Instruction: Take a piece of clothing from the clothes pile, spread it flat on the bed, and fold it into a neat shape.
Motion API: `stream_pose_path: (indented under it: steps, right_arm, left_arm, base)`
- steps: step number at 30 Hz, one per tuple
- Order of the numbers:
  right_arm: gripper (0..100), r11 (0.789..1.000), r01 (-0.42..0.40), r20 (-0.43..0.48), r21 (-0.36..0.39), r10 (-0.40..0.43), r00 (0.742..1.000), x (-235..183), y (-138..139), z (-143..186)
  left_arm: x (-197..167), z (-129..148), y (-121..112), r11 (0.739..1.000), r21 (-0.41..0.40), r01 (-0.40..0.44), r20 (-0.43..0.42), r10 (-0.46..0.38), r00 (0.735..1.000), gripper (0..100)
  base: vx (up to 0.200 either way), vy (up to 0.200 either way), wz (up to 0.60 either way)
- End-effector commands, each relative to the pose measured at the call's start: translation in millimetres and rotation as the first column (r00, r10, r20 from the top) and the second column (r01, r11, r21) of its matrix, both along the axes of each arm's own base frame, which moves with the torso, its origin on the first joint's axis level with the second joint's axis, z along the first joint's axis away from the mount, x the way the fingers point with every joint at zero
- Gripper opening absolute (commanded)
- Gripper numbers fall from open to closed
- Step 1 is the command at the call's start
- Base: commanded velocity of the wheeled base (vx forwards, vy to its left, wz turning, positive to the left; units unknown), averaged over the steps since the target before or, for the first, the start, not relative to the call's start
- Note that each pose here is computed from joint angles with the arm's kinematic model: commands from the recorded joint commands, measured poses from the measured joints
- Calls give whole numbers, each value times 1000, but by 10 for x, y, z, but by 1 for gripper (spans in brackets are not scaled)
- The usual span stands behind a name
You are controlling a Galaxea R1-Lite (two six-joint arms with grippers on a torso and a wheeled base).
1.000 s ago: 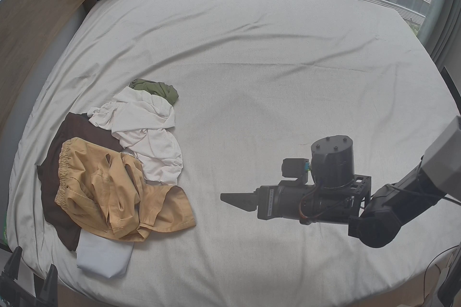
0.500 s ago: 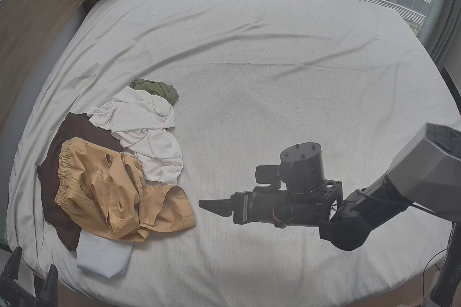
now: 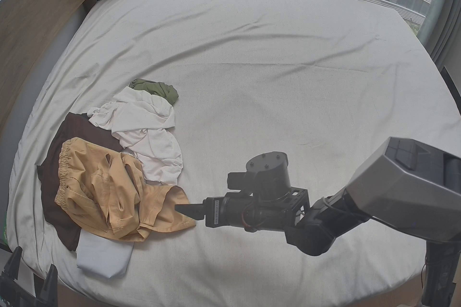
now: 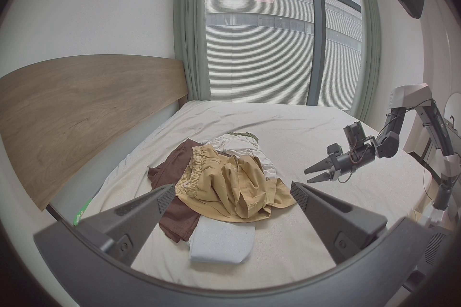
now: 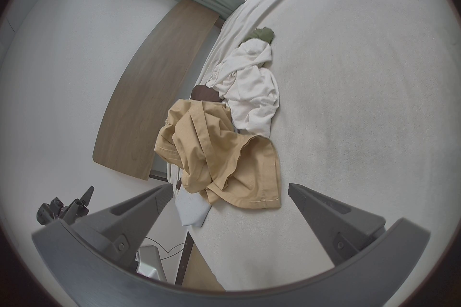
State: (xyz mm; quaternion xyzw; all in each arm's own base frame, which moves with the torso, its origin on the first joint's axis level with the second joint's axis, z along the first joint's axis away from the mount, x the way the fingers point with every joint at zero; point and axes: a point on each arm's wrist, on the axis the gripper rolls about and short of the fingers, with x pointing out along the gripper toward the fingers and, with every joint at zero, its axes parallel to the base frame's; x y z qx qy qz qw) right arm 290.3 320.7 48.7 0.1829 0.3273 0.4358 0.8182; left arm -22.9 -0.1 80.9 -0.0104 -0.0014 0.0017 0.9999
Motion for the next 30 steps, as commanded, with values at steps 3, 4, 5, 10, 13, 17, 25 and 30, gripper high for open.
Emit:
stream_pose_path:
  steps: [3,4,5,10,13,17,25,30]
  right_arm:
    - [100,999,-10,-35,-34,9,999,47,138,-277]
    - [100,999,-8,-38,-37,7,999,54,145,-301]
    - [100,999,-8,-40,-39,7,999,60,152,-319]
    - [100,999,-4,-45,-46,2,999,72,153,-373]
    - [100,998,15,-40,-57,-17,999,100,187,-442]
    - [100,998,25,-37,-58,-28,999,136,213,-483]
    - [100,998,31,-63,-61,-34,997,158,290,-566]
    - [100,997,33,-78,-65,-38,996,130,383,-609]
  left_arm:
    - [1,-52,0,1000,-1,0,-1,0,1000,100]
    - [1,-52,0,1000,-1,0,-1,0,1000,100]
    - [1,-52,0,1000,-1,0,-1,0,1000,100]
    - [1,-52,0,1000,-1,0,-1,0,1000,100]
    - [1,-52,0,1000,-2,0,-1,0,1000,100]
    - [1,-52,0,1000,-2,0,-1,0,1000,100]
    - [1,-52,0,1000,-2,0,-1,0,1000,100]
    - [1,-52,0,1000,-4,0,-1,0,1000,100]
  base:
    - [0,0,0]
    - [0,0,0]
    - [0,0,0]
    - [0,0,0]
    - [0,0,0]
    - [0,0,0]
    - [0,0,0]
    - [0,0,0]
